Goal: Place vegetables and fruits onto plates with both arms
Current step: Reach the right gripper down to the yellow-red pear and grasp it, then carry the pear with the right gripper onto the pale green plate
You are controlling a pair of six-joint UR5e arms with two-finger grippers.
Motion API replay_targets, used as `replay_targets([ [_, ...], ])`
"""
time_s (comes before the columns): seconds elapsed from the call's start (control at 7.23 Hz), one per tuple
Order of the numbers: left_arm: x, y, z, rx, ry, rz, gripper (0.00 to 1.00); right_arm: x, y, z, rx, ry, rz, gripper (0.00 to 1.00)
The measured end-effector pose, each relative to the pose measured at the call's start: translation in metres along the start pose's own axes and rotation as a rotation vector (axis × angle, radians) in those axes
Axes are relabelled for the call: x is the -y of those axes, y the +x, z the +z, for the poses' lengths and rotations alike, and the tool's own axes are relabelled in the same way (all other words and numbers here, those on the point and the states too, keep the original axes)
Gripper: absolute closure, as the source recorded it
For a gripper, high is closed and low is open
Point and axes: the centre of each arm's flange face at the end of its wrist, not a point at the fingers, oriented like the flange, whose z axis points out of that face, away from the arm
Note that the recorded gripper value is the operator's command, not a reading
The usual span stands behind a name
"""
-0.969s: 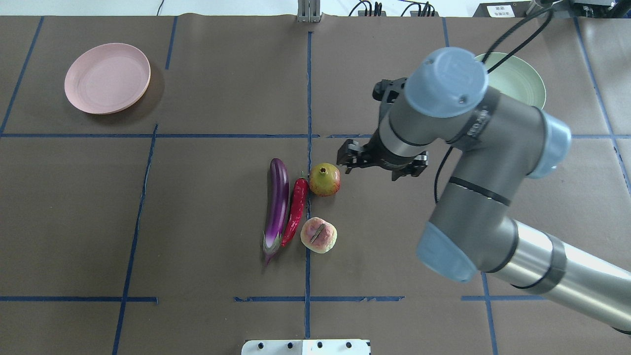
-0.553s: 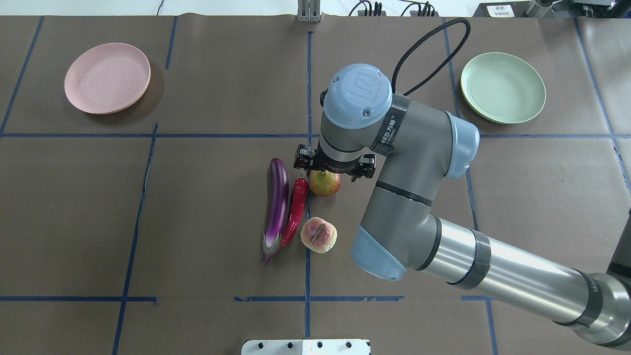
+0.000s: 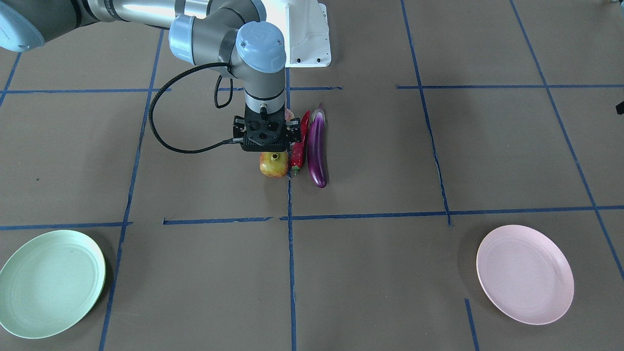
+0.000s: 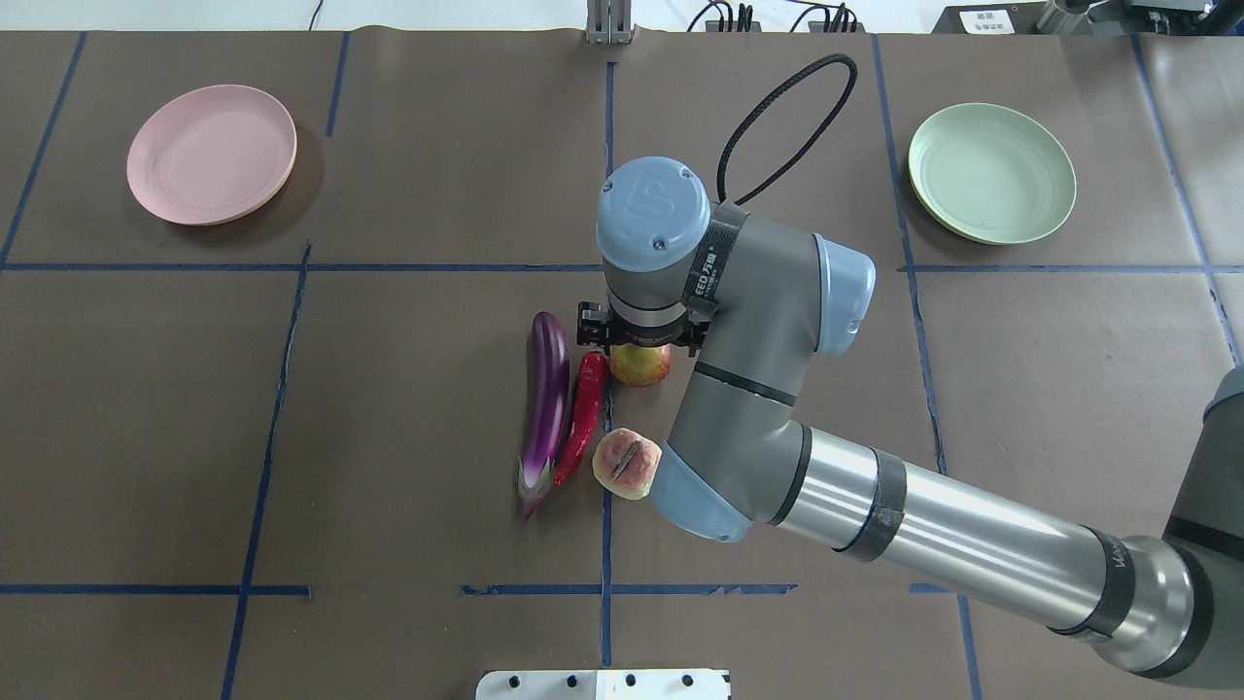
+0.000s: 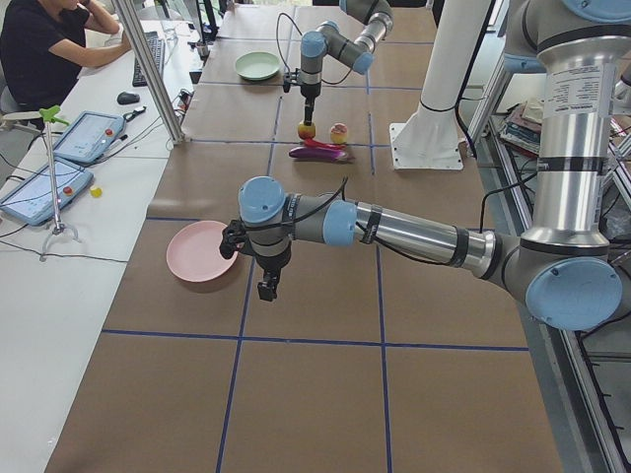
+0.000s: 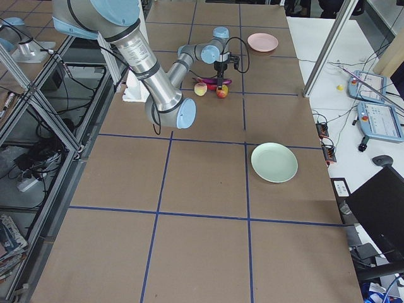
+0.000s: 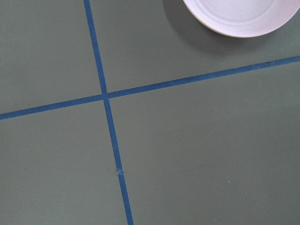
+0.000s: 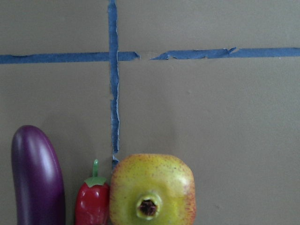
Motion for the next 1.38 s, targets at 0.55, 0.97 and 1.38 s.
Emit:
replay_targets([
  [0.55,0.002,0.009,-0.008,-0.006,0.016,-0.026,0.00,0.013,-0.016,0.046,0.036,0.022,-0.013,0.59],
  [0.97,0.002,0.010,-0.008,-0.007,0.016,-0.030,0.00,0.013,-0.009,0.048,0.046,0.022,-0.010,0.98],
  [1.38,0.002,0.010,-0.007,-0.008,0.015,-0.031,0.00,0.034,0.095,-0.006,0.027,0.074,-0.014,0.98],
])
